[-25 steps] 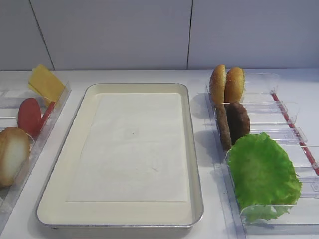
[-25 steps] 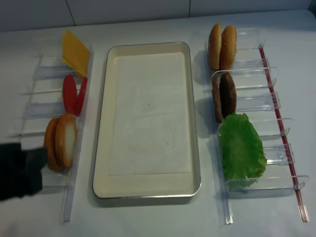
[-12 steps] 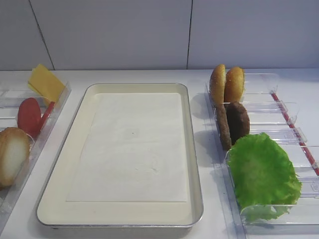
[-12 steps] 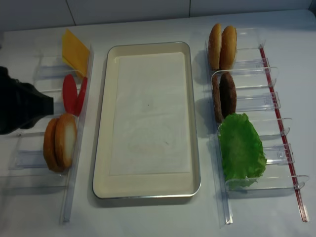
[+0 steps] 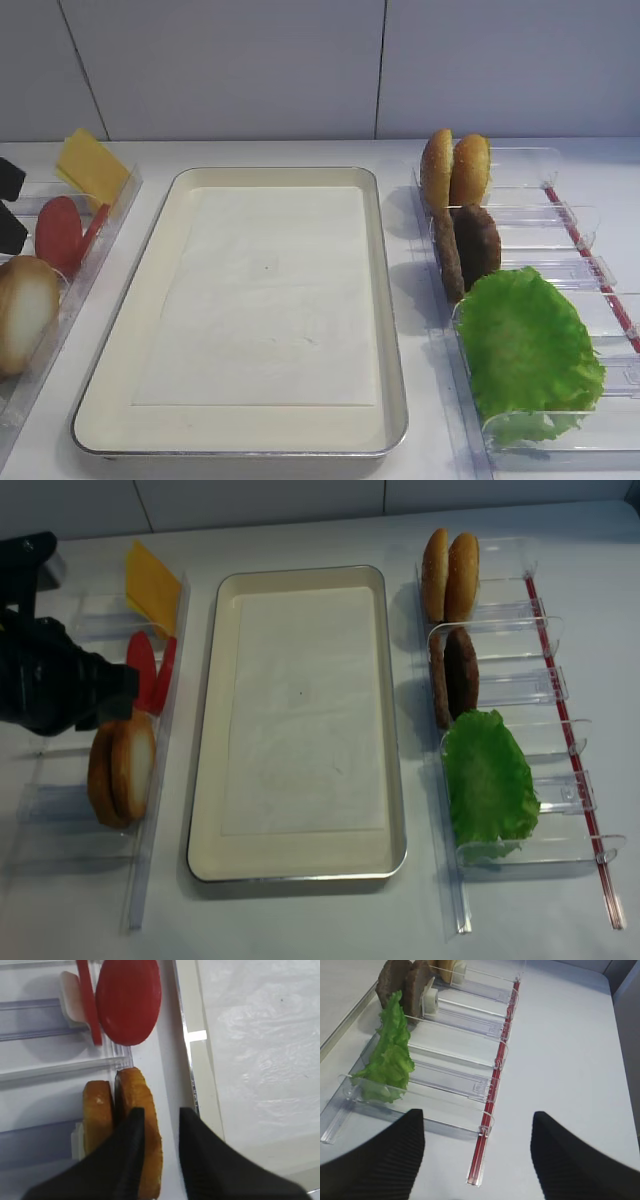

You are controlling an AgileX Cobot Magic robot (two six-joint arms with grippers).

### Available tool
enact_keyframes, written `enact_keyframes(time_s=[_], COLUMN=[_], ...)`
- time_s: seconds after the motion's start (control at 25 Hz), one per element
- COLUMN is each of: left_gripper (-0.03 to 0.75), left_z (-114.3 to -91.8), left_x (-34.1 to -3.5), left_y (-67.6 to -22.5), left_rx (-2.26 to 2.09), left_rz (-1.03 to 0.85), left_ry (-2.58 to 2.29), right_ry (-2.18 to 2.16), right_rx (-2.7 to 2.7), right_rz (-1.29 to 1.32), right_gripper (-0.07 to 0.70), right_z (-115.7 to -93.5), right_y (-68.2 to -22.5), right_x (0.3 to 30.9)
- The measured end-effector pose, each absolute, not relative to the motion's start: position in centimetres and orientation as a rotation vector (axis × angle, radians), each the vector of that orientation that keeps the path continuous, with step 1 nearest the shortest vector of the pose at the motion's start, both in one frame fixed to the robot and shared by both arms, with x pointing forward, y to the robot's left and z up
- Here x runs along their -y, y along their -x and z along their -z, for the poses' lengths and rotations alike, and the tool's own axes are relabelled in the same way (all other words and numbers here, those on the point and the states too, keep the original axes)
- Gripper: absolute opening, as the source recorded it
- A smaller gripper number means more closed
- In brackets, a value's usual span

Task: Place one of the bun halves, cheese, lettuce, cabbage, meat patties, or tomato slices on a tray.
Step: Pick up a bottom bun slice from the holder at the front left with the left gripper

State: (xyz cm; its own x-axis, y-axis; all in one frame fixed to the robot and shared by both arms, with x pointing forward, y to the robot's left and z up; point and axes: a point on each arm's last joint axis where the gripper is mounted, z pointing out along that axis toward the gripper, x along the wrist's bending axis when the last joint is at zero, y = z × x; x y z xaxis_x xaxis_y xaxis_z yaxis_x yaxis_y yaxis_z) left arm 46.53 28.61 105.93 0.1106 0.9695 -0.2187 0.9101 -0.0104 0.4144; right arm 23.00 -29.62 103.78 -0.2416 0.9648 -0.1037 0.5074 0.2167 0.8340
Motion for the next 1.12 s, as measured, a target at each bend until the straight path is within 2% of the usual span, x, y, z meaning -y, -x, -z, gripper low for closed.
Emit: enact_keyframes(time_s=[0.36, 0.72, 1.12], left_gripper=[0.198, 0.198, 0.215], left_z=[-105.4, -104.5, -104.0], left_x=[-29.0, -27.6, -27.7], left_y=[-47.0, -47.8, -48.1], left_rx=[-1.834, -1.831, -1.882], left_rz=[-0.202, -0.23, -0.241], left_ry=[-1.985, -2.075, -2.076], right_ry=[-1.362, -1.359, -1.358], right_rx=[-1.85, -1.852, -1.852], right_rz=[-0.909, -0.908, -0.907], right_gripper=[0.497, 0.497, 0.496], right_z=[-103.8, -103.8, -103.8], right_y=[-23.0, -23.0, -23.0], right_x=[29.6, 29.6, 29.6])
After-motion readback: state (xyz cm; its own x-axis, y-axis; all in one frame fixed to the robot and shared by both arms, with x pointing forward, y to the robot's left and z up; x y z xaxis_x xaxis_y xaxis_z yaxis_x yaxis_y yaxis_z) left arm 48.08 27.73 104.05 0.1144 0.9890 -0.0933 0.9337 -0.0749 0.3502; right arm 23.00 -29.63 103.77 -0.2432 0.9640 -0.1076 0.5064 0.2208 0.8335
